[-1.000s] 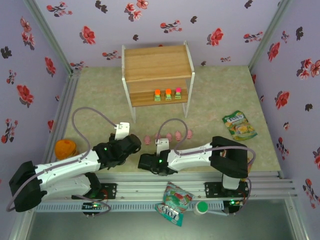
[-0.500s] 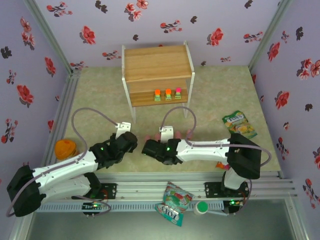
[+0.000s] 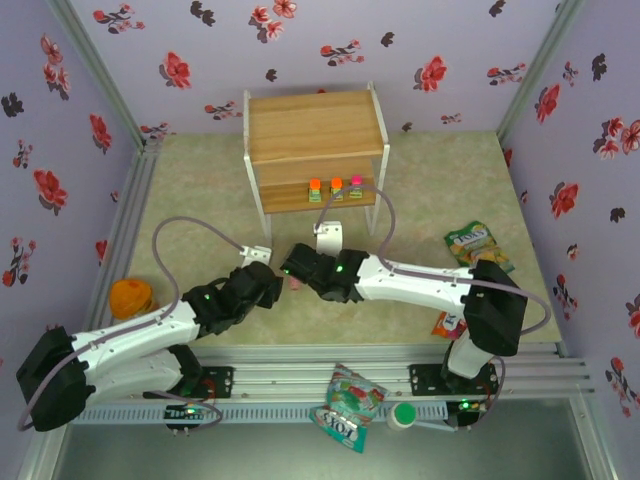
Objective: Place and organize the plastic toys onto the shelf
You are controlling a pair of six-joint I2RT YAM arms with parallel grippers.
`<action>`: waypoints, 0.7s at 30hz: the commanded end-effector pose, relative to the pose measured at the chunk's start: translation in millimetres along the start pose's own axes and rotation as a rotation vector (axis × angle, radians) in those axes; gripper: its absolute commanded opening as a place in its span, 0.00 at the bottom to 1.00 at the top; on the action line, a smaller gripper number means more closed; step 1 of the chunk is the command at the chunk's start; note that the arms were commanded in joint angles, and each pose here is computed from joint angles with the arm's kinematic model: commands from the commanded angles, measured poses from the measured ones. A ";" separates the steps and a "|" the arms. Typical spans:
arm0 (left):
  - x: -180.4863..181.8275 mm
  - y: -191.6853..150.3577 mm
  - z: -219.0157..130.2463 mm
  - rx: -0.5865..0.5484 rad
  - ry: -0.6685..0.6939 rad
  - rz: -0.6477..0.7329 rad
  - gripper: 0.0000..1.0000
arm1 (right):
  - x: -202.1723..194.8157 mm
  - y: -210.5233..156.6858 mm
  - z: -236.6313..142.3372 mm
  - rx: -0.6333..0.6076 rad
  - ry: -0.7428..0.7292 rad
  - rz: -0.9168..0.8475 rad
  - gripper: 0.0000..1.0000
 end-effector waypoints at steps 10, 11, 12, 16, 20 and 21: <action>-1.4 -1.1 4.3 0.010 -0.030 -0.008 0.60 | 25.1 58.4 -3.1 -0.094 0.032 -0.020 0.24; -0.8 -1.3 4.8 0.012 -0.029 -0.011 0.60 | 27.2 61.4 -2.0 -0.098 0.034 -0.020 0.24; 0.0 -1.6 5.3 0.014 -0.027 -0.013 0.60 | 29.3 63.9 -0.7 -0.101 0.037 -0.021 0.25; 2.8 -3.3 6.8 0.025 -0.026 -0.025 0.60 | 38.3 74.3 4.1 -0.113 0.047 -0.024 0.25; 3.4 -3.8 6.7 0.025 -0.032 -0.030 0.60 | 47.6 84.8 8.5 -0.130 0.060 -0.024 0.24; 3.4 -4.3 6.7 0.027 -0.035 -0.032 0.60 | 50.0 87.5 10.2 -0.134 0.061 -0.023 0.24</action>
Point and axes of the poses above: each hand's point on the last joint's axis, 136 mm out from that joint toward the fingers, its own z axis out along the fingers, its own x axis along the line the jaws close on, y = z × x, the point moved 1 cm from there along -z, back along the fingers, and after that the axes turned 5 degrees about z, right-handed, at the moved point
